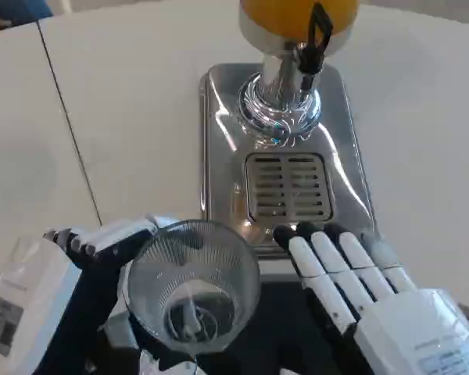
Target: Grasp the cup under the faucet to collect the drink, then remove the cup.
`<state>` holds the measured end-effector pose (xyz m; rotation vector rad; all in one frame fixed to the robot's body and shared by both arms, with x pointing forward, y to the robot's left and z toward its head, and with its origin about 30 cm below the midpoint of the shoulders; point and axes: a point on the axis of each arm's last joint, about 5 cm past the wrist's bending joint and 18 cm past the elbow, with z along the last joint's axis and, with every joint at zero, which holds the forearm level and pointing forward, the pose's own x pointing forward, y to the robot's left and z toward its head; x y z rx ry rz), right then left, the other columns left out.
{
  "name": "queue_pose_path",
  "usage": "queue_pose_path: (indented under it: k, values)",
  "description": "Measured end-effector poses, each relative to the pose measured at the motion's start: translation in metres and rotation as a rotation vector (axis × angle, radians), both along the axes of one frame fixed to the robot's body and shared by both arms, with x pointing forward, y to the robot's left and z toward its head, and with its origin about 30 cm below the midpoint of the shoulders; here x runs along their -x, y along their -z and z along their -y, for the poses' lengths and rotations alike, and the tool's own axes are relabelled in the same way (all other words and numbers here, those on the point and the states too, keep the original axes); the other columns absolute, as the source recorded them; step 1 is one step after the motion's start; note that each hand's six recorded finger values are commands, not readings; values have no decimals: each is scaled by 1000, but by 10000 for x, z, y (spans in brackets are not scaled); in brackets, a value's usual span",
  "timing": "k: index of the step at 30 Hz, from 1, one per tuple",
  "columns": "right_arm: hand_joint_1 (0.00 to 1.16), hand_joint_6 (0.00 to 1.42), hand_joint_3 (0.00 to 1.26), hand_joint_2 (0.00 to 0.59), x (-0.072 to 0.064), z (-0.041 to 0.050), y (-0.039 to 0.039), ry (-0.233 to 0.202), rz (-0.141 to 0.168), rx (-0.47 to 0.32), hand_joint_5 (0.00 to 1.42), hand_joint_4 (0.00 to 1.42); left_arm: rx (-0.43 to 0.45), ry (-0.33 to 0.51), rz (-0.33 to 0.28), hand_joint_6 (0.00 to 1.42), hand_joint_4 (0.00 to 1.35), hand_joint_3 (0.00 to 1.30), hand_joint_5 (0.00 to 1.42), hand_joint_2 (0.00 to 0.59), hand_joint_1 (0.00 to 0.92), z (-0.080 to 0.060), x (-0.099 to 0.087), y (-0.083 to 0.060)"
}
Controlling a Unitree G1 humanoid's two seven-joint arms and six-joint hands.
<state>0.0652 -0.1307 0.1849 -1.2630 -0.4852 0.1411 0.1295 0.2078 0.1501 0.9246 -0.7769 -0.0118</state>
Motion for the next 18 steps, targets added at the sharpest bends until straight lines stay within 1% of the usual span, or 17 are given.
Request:
queue_pose_path:
  k: [6,13,18]
  values:
    - [71,0,0,586,-10,4,-5,11,-12,0,0,0,8,-3,-8,1424,1283,1211,1424,57,526,10,0,7]
    - [77,0,0,586,-12,-9,-17,11,-14,-10,0,0,17,-6,-18,1424,1283,1209,1424,58,525,22,-1,14]
    - [80,0,0,586,-15,-13,-18,22,-17,-19,0,0,22,-13,-26,1424,1283,1209,1424,58,525,27,-12,14]
